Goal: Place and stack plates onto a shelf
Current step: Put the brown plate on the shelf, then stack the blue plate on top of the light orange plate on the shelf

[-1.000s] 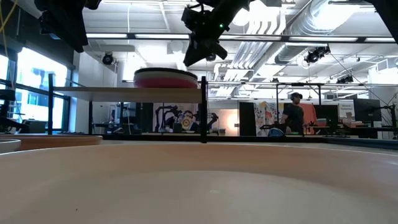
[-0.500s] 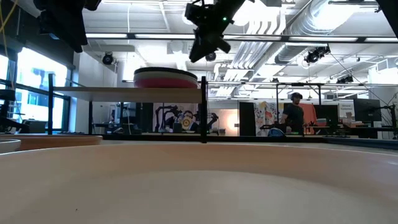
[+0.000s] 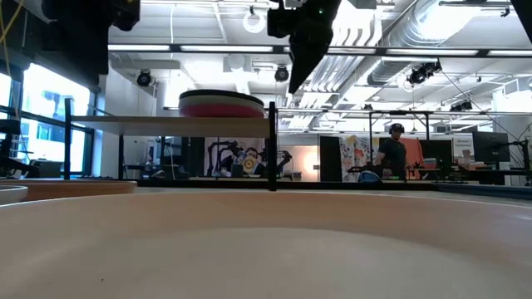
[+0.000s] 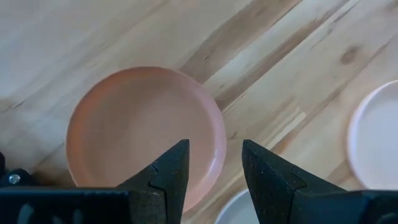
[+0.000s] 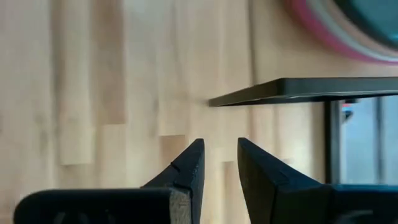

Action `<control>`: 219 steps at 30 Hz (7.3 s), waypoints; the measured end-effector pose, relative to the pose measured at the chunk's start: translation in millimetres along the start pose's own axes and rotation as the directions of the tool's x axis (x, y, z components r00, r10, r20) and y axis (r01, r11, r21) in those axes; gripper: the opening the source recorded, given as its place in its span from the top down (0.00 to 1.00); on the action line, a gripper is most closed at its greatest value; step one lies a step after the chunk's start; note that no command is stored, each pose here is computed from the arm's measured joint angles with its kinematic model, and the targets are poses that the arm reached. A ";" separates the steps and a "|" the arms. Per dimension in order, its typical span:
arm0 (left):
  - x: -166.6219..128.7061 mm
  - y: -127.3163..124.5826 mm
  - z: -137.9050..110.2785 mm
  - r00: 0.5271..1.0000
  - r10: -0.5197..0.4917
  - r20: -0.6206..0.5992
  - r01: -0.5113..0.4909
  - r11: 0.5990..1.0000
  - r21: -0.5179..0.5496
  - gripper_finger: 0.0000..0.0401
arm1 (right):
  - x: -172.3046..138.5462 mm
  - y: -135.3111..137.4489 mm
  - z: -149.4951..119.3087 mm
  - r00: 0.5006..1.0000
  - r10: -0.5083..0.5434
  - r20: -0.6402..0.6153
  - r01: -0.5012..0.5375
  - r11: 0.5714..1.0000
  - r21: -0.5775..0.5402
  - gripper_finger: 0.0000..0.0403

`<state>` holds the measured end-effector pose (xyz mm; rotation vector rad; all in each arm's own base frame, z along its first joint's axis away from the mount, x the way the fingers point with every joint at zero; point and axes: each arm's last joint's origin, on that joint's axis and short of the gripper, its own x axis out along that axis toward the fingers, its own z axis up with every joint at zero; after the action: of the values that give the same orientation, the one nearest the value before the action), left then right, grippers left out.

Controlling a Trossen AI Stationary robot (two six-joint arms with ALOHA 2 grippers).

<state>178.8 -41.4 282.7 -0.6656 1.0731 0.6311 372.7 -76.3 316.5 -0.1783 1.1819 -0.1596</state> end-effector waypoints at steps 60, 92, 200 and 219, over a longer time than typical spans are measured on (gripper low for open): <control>163.9 -66.6 -22.9 0.902 0.324 -0.285 -0.331 0.943 0.024 0.71 | -4.1 31.7 1.5 0.996 0.081 -0.030 -0.073 0.976 0.207 0.81; 88.6 -72.1 -17.6 0.924 0.257 -0.284 -0.202 0.957 0.210 1.00 | -7.4 40.8 -13.5 0.975 0.105 -0.194 -0.067 0.979 0.193 0.86; 26.3 101.1 119.6 0.884 0.468 -0.024 -0.307 0.617 0.725 1.00 | -4.8 32.9 -9.2 0.986 0.095 -0.140 -0.076 0.988 0.137 0.89; 25.9 101.5 118.3 0.881 0.472 -0.037 -0.344 0.691 0.636 0.84 | -4.9 33.3 -9.1 0.985 0.096 -0.140 -0.076 0.987 0.143 0.89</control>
<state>180.1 116.6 279.0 0.1074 1.5443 0.5500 363.4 -43.3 310.2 0.0062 1.3181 -0.1798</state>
